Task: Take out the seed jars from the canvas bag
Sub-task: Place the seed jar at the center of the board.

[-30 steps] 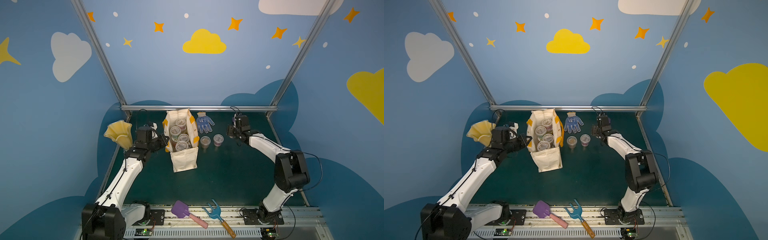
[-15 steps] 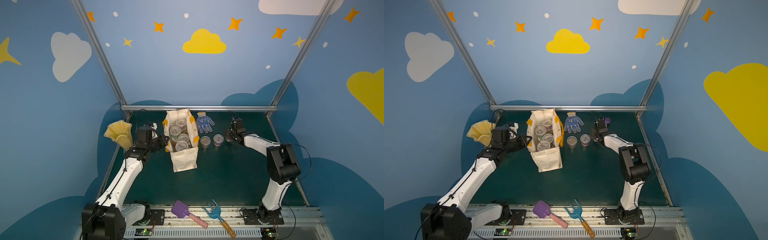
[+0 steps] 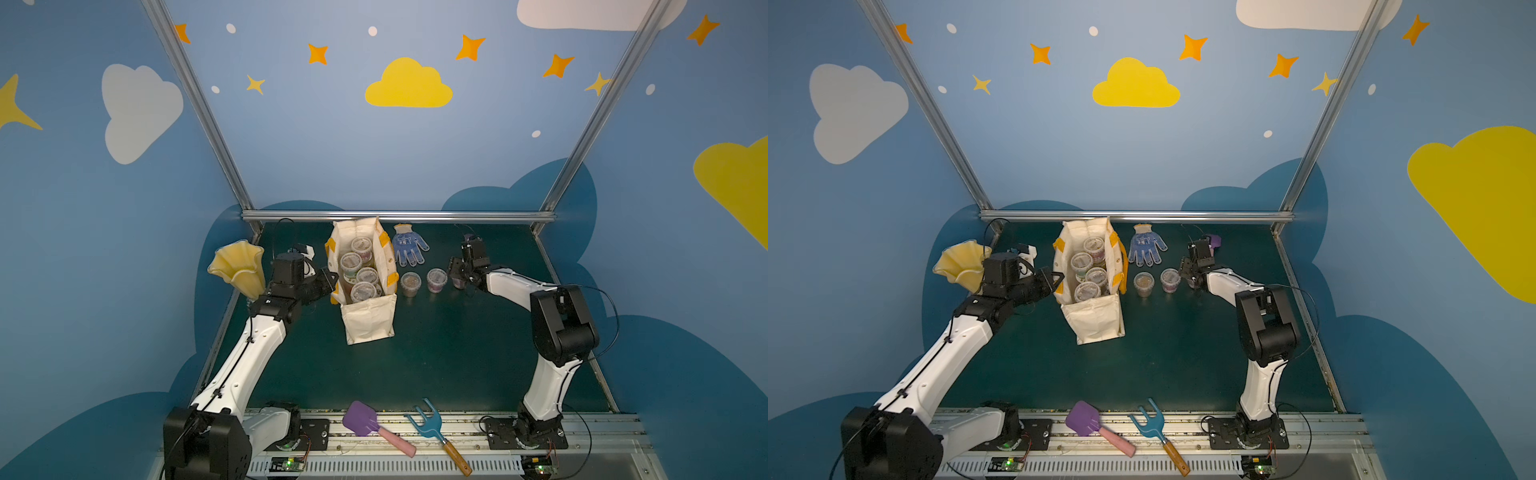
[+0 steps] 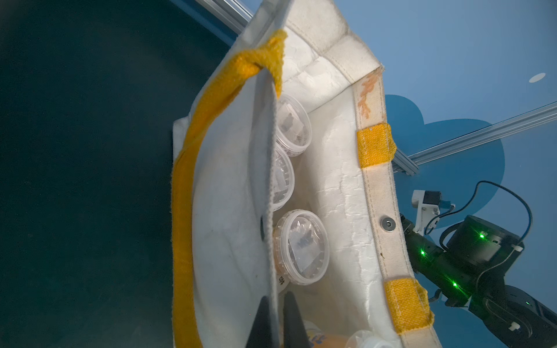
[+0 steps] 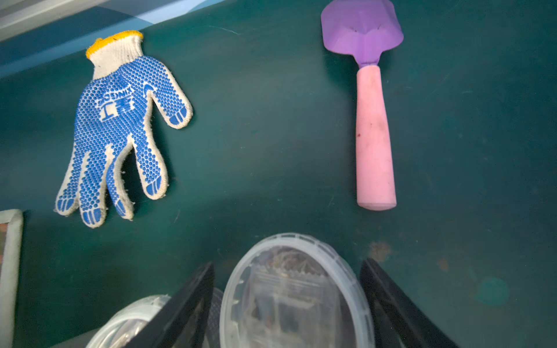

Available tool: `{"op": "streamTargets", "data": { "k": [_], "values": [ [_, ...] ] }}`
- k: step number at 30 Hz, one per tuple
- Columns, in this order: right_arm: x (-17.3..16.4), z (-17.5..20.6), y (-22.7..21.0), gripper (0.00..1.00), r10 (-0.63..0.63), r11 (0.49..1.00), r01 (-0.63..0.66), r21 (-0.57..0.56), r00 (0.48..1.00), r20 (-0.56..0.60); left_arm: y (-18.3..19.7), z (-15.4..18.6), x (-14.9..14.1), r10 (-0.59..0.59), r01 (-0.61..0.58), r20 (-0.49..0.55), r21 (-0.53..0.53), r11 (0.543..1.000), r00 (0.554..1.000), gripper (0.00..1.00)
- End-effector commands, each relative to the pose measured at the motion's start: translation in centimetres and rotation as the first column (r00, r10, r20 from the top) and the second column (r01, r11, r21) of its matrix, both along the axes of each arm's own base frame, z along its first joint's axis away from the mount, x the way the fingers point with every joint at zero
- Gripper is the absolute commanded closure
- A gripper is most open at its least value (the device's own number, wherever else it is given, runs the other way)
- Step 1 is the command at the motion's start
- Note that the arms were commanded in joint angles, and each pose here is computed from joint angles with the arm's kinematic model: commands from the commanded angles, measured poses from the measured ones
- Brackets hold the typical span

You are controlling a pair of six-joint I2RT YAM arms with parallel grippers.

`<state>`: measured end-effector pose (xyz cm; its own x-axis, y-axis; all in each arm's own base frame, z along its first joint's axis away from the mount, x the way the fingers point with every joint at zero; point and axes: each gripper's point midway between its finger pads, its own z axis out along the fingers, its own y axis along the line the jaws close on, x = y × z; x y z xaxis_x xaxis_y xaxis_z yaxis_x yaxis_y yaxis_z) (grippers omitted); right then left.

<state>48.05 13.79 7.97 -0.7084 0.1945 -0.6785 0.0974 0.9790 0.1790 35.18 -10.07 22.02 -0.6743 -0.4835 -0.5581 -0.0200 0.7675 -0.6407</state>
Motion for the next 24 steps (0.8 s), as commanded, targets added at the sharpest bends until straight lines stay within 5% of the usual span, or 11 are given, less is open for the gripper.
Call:
{"op": "streamTargets", "data": {
  "k": [1, 15, 20, 24],
  "values": [
    [-0.4, 0.5, -0.6, 0.22, -0.019, 1.0, 0.019, -0.021, 1.0, 0.01, -0.3, 0.0, -0.4, -0.026, 0.026, 0.001, 0.005, 1.0, 1.0, 0.95],
    [-1.2, 6.6, -1.8, 0.15, -0.027, 0.998, 0.033, -0.052, 0.994, 0.103, -0.4, 0.3, -0.4, -0.028, 0.028, 0.01, -0.001, 1.0, 1.0, 0.95],
    [-2.3, 12.7, 1.9, 0.15, 0.146, 0.985, -0.161, 0.057, 0.969, 0.198, -0.5, 0.4, -0.3, -0.031, 0.031, 0.014, -0.003, 1.0, 0.999, 0.95],
    [-4.6, 18.3, 7.2, 0.15, 0.343, 0.921, -0.38, 0.088, 0.896, 0.281, -0.5, 0.5, -0.4, -0.032, 0.032, 0.017, -0.005, 0.999, 0.999, 0.95]
  ]
}}
